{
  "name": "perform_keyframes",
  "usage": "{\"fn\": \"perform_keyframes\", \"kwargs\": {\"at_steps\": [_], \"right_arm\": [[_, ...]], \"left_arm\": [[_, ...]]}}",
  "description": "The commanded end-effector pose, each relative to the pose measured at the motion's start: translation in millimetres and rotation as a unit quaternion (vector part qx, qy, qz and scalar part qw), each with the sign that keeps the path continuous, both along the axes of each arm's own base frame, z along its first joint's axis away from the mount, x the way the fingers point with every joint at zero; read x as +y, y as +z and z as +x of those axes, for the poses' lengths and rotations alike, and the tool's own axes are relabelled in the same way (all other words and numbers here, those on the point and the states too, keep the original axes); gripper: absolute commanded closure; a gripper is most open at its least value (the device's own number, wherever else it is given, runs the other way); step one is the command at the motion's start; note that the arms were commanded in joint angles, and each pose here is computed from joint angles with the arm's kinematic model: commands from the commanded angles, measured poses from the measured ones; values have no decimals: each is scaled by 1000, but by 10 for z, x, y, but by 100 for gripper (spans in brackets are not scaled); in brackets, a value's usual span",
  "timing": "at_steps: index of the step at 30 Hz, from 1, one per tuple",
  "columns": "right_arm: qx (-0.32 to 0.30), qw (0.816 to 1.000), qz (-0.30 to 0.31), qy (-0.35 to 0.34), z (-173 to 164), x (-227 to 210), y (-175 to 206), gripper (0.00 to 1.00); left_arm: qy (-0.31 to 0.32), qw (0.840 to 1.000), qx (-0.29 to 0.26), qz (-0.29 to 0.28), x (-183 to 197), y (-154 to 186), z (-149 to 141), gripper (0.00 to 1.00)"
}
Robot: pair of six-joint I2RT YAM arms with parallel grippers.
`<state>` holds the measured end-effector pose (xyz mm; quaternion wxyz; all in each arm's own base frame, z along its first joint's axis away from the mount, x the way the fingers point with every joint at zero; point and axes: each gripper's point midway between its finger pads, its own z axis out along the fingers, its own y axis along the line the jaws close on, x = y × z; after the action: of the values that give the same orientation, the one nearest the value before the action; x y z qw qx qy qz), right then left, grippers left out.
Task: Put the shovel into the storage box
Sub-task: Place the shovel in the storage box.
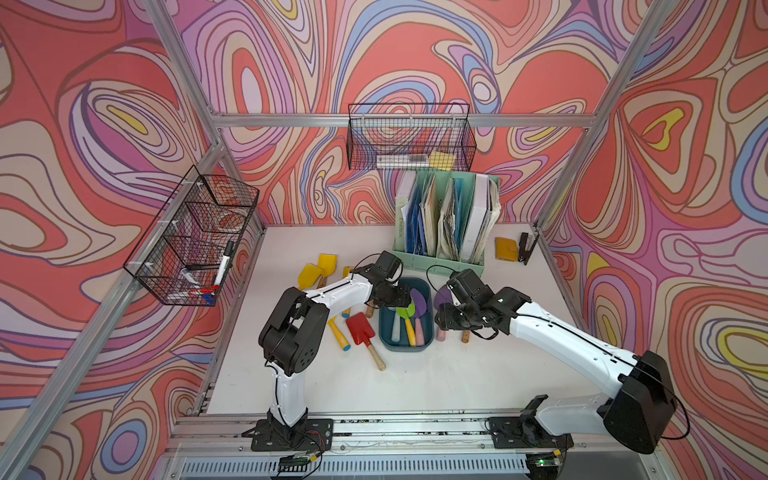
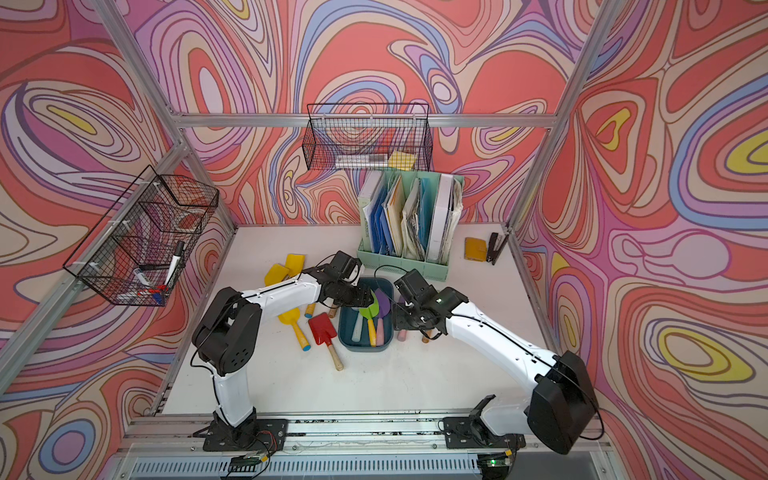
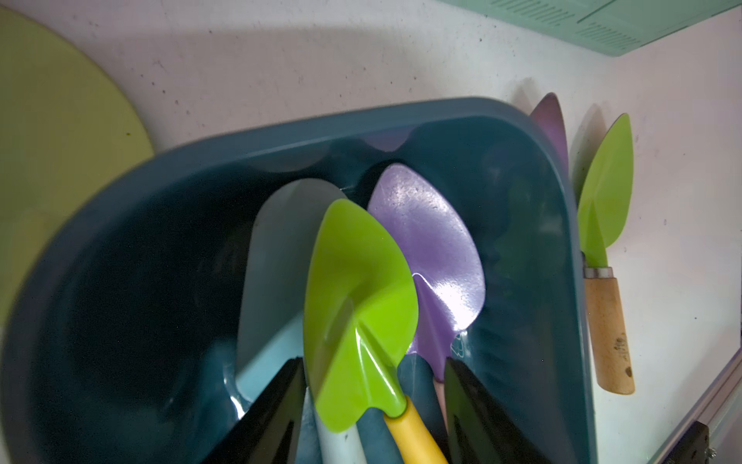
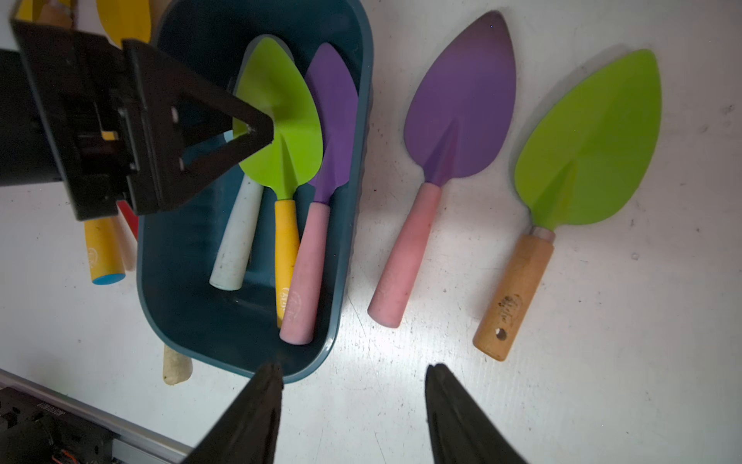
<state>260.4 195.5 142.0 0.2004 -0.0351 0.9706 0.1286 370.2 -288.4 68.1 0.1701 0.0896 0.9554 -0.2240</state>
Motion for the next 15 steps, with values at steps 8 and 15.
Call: {"fn": "perform_keyframes", "kwargs": {"at_steps": [8,15], "right_arm": [[14,997,-48,-61,-56,-259,-143,41],[49,986,-93,-126,-73,-558,-389,42]], "left_arm": [[-9,1000,-24,17,-57,238,56,33],[-11,998,-57,1,-121,543,88,32]]}}
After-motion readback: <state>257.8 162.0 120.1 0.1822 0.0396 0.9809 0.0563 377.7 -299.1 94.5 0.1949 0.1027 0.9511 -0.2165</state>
